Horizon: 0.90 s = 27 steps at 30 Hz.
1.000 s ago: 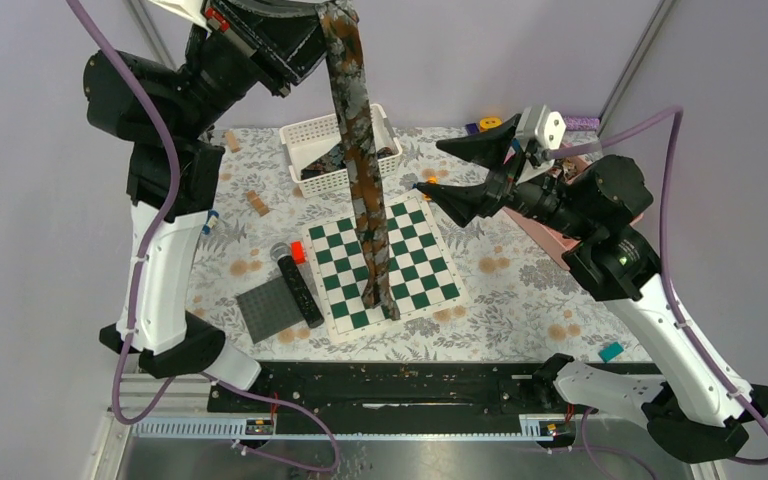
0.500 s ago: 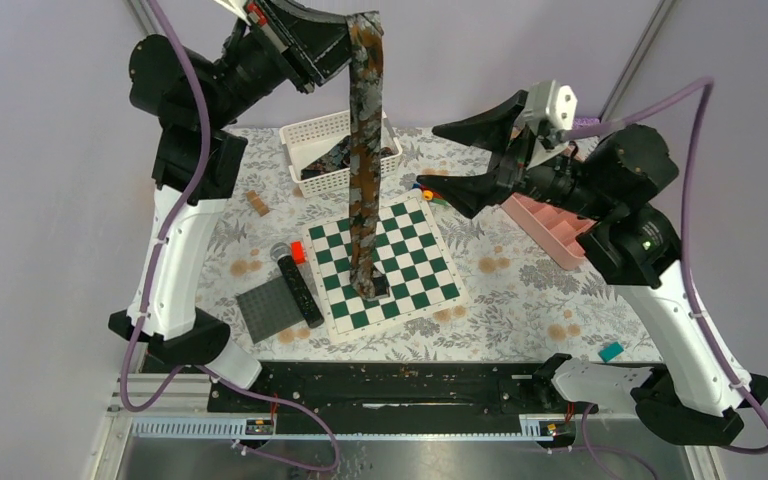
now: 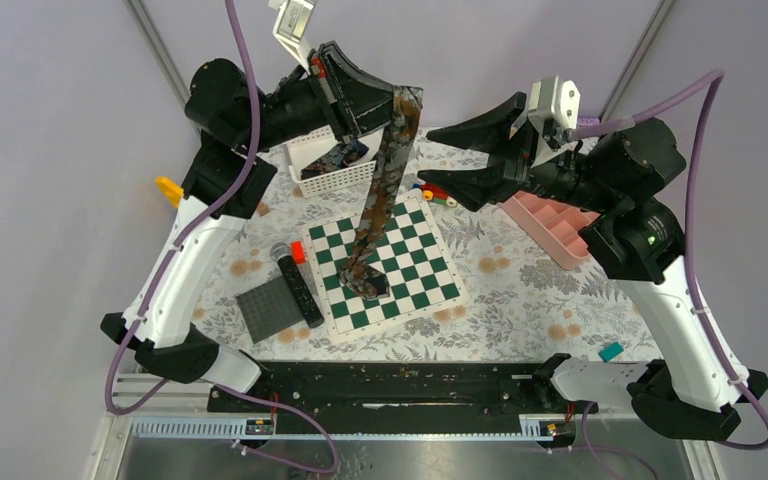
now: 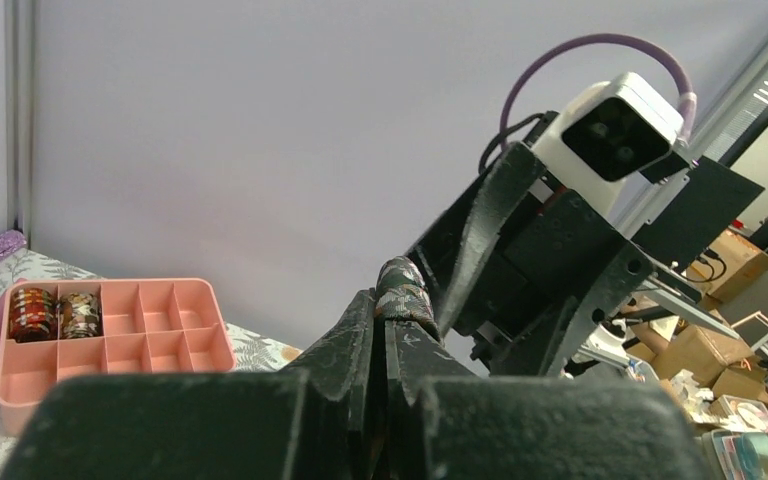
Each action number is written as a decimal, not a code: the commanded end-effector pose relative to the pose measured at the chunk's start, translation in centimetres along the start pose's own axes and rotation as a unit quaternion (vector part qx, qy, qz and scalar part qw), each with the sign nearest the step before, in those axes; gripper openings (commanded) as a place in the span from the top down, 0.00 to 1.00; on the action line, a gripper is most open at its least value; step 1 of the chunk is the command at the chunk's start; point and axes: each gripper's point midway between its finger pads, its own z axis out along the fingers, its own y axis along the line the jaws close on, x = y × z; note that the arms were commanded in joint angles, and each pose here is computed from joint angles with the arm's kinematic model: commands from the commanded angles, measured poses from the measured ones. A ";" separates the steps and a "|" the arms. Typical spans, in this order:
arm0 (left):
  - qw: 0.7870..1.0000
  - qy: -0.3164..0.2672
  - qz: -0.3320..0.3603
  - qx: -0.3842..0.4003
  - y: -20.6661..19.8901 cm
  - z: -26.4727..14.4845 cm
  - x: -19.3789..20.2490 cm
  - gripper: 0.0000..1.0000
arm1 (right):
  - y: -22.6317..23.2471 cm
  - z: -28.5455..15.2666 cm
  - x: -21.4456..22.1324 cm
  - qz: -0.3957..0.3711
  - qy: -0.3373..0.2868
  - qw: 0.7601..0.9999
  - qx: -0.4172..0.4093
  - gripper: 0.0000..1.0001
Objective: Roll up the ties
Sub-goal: Flatten out the tie at the center of the board.
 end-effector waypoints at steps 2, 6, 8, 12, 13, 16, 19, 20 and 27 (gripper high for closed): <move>0.997 -0.022 0.052 0.046 -4.0 -1.1 -1.4 1.00 | 0.2 -0.1 -0.5 -0.009 -0.007 1.000 -0.005 0.43; 0.997 -0.023 0.053 0.049 -4.2 -1.1 -1.4 1.00 | 0.1 -0.1 0.0 -0.005 -0.003 1.000 -0.003 0.45; 0.997 -0.023 0.053 0.053 -4.4 -1.1 -1.3 1.00 | 0.0 0.1 0.2 -0.002 0.000 1.000 -0.005 0.45; 0.997 -0.022 0.052 0.055 -4.5 -1.0 -1.2 1.00 | 0.1 0.5 0.3 0.005 0.000 1.000 -0.017 0.48; 0.997 -0.021 0.051 0.056 -4.6 -1.0 -1.2 1.00 | 0.2 0.7 0.3 0.008 0.000 1.000 -0.021 0.48; 0.997 -0.022 0.051 0.056 -4.6 -1.0 -1.1 1.00 | 0.3 1.1 0.3 0.018 0.000 0.999 -0.034 0.49; 0.997 -0.021 0.050 0.057 -4.6 -0.9 -1.1 1.00 | 0.3 1.5 0.5 0.025 0.000 0.999 -0.040 0.51; 0.997 -0.021 0.051 0.057 -4.6 -0.9 -1.1 1.00 | 0.3 1.6 0.6 0.029 0.000 0.999 -0.042 0.52; 0.997 -0.019 0.050 0.059 -4.6 -0.9 -0.9 1.00 | 0.4 1.8 0.7 0.033 -0.002 0.998 -0.049 0.63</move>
